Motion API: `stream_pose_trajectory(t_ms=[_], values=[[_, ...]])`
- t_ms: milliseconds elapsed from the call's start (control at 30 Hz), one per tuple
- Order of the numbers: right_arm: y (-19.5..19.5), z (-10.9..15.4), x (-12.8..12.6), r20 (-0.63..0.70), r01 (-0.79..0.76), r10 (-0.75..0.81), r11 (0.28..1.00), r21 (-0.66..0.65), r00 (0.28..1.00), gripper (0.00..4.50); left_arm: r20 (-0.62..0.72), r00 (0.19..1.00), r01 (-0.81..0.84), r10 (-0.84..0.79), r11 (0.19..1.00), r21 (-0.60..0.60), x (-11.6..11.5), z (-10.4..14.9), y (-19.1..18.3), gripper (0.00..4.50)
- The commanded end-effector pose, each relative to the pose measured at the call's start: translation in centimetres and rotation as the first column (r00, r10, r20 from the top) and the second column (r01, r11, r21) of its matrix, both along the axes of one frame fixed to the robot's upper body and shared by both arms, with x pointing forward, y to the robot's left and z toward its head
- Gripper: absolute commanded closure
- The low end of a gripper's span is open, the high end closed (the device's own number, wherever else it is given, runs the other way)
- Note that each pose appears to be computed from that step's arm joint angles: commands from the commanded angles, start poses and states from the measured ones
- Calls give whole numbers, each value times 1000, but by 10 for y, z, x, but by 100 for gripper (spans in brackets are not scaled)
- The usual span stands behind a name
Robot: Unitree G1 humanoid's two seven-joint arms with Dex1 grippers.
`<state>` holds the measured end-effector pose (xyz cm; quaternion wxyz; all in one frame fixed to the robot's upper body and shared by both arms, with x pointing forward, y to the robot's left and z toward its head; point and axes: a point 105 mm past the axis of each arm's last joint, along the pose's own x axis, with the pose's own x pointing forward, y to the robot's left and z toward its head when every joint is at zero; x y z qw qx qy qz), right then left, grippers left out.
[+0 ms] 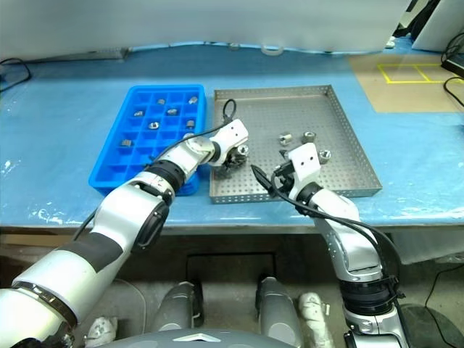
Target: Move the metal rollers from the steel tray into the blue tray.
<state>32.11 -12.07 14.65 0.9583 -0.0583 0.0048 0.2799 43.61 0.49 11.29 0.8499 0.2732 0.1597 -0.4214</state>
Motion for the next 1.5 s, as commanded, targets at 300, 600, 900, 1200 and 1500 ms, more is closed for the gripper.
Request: stream_pose_trajectory(t_ms=[300,600,900,1200,1500], values=[[10,37,-4,75,-162,161,987,12,984,0,104,975,220,-198,936,-274,-3,81,5,282],[35,57,18,107,-335,341,939,-76,934,0,140,989,93,-40,915,-392,-13,98,72,282],[95,57,29,113,-522,528,849,-77,842,0,185,918,-217,351,834,-508,-39,99,148,282],[118,58,27,108,-614,617,787,-65,780,0,162,847,-391,506,800,-455,-71,63,197,282],[109,49,29,73,-604,612,790,-102,788,0,131,784,-503,607,744,-439,-70,46,224,282]])
